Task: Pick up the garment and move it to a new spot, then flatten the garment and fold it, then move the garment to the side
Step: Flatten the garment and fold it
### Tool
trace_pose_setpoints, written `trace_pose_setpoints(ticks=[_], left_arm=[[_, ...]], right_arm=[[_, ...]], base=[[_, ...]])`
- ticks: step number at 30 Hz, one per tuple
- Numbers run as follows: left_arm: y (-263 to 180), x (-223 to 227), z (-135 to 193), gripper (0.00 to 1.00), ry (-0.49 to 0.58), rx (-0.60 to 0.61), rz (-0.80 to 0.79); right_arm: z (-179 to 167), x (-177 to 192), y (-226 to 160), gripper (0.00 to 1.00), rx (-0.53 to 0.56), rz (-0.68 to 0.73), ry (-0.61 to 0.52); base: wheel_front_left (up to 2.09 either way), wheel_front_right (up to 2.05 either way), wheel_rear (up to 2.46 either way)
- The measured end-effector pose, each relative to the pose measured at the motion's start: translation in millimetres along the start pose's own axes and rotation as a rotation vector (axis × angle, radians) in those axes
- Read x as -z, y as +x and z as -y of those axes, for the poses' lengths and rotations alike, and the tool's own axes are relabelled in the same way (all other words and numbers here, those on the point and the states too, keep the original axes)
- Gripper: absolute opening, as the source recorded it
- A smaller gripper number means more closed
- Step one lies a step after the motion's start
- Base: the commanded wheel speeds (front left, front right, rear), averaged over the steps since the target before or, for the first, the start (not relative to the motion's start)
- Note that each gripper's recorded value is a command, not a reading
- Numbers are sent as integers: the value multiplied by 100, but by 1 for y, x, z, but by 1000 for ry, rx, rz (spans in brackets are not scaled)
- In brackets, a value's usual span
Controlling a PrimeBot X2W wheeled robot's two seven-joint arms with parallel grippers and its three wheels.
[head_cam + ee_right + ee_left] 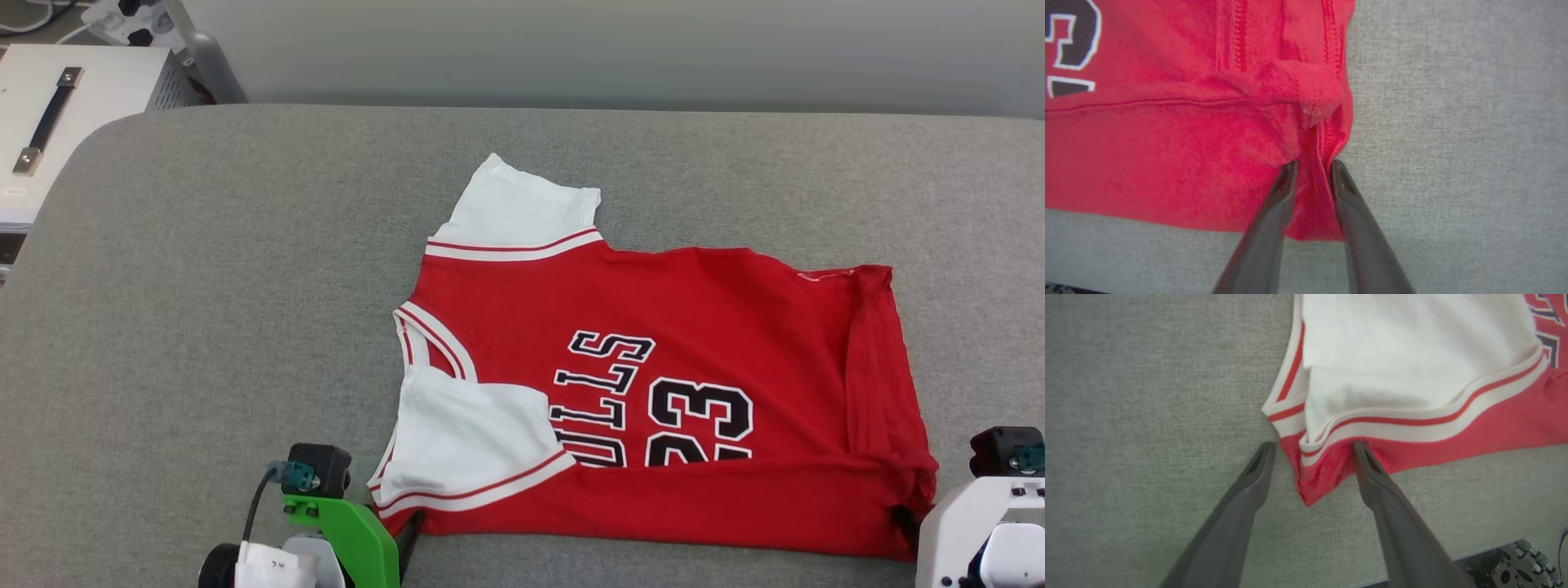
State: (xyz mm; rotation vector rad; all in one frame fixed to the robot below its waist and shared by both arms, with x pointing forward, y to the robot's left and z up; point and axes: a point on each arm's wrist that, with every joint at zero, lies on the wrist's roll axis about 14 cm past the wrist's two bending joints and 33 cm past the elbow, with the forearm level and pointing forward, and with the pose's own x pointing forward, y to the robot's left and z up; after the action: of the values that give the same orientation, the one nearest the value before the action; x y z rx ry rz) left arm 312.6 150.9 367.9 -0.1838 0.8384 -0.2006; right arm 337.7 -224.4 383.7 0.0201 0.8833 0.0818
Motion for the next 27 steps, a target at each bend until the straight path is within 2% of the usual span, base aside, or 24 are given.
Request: trace_pose_setpoints(ticks=[4, 8, 16, 22, 27], left_arm=[[-6, -16, 2, 100, -1, 4, 79], [-19, -51, 1, 100, 15, -7, 244], [-52, -117, 17, 100, 161, 29, 623], [-63, -139, 33, 100, 189, 78, 781], [-71, -166, 45, 100, 218, 94, 893]], right_arm=[[-8, -27, -10, 100, -33, 131, -21], [-14, -64, -29, 100, -51, 314, -52], [-25, -121, -72, 100, -70, 699, -56], [-25, -132, -86, 100, -46, 879, -3], [-25, -130, -91, 100, -29, 945, 38]], base=[[0, 0, 0], [0, 0, 0], [0, 0, 0], [0, 0, 0], [0, 0, 0]])
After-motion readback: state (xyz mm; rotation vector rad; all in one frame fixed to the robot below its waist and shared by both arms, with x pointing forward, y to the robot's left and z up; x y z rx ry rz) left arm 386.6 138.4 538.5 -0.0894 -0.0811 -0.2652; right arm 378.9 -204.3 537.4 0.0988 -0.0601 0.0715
